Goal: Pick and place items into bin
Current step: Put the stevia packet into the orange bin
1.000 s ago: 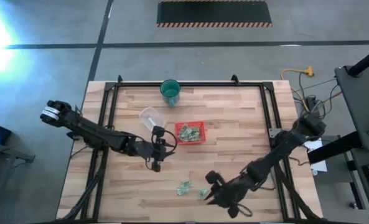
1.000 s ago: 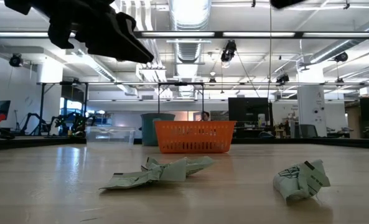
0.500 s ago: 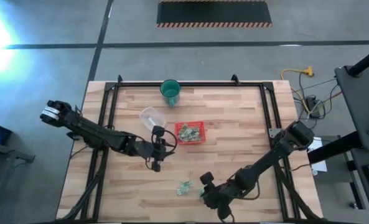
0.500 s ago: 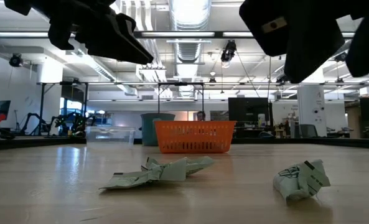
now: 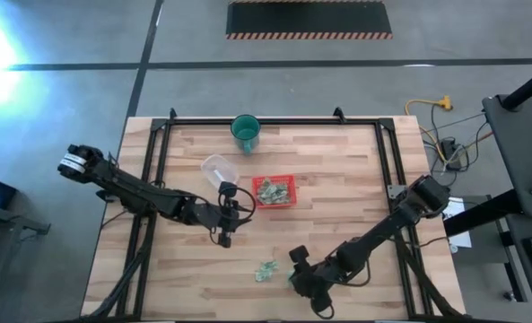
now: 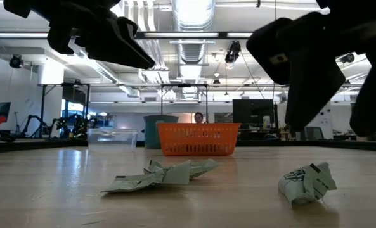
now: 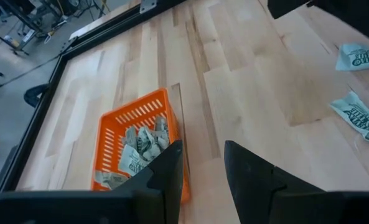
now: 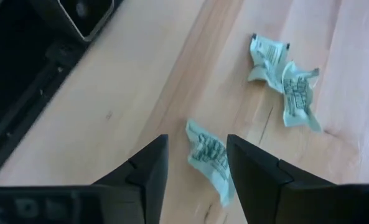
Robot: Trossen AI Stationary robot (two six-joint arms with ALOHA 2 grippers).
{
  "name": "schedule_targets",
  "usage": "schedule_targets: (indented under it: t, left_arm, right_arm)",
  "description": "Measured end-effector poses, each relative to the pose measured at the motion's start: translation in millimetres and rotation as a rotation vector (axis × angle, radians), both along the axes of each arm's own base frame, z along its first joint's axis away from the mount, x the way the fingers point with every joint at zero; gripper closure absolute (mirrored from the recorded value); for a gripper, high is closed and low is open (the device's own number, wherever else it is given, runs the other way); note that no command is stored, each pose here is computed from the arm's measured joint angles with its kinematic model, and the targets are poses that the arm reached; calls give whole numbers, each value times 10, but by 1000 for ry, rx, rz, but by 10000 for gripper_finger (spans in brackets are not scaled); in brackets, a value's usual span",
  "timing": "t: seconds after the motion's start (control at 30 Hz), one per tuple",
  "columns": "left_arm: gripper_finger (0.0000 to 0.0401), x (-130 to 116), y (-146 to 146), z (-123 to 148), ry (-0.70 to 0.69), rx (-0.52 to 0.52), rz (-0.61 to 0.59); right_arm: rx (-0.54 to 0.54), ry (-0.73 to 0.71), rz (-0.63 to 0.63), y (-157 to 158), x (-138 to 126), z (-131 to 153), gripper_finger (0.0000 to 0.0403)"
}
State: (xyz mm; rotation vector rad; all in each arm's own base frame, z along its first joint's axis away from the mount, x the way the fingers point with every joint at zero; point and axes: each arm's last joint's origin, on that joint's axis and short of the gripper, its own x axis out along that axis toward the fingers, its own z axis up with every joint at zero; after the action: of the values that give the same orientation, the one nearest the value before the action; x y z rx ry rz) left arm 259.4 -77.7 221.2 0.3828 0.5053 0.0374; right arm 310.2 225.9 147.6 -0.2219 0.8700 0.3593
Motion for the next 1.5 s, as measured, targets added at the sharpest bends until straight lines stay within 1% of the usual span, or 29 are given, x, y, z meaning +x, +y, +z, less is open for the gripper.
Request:
schedule_targets:
  t: [0.23, 0.43, 0.7, 1.1, 1.43, 1.5]
  left_arm:
    - [301, -1, 0, -2, 1, 0, 0]
    - [301, -1, 1, -3, 2, 1, 0]
    - [301, -1, 2, -5, 4, 1, 0]
    - [301, -2, 2, -5, 4, 1, 0]
    - [301, -2, 2, -5, 4, 2, 0]
    - [301, -2, 2, -5, 4, 1, 0]
  right_arm:
    - [14, -26, 3, 6, 41, -94, 259]
    - [-15, -5, 22, -10, 75, -232, 257]
    - [-32, -14, 36, -30, 87, -234, 271]
    - [-61, -9, 61, -54, 66, -277, 315]
    - [-98, -20, 105, -63, 69, -281, 384]
    - [-104, -23, 108, -64, 69, -280, 391]
